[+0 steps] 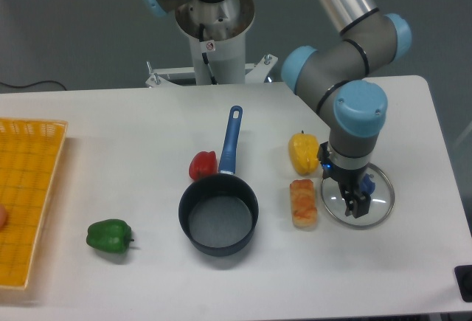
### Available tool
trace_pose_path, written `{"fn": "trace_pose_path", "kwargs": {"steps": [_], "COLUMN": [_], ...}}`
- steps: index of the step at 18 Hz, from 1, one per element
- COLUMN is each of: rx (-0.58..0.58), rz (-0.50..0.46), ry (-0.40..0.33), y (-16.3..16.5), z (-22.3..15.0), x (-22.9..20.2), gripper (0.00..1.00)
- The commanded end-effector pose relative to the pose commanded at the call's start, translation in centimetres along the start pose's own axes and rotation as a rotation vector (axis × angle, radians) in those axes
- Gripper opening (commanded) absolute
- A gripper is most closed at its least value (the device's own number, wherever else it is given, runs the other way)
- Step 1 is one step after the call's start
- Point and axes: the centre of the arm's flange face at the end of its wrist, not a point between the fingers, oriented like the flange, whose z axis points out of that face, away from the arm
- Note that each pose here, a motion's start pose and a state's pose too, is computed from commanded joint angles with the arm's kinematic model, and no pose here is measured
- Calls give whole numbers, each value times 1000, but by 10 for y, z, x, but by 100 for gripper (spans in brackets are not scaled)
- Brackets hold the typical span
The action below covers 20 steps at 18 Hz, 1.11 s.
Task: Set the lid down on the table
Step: 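Move the gripper over the glass lid toward its blue knob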
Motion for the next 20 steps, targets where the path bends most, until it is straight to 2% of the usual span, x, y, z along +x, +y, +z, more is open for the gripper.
{"fn": "trace_pose_path", "kwargs": {"steps": [6, 15, 20], "rx": [8, 18, 20], "rz": [20, -97, -109], "ry": [-3, 18, 8], "y": [-21, -25, -32], "z": [-4, 6, -4], "x": [5, 12, 13], "gripper": [100, 100, 100]}}
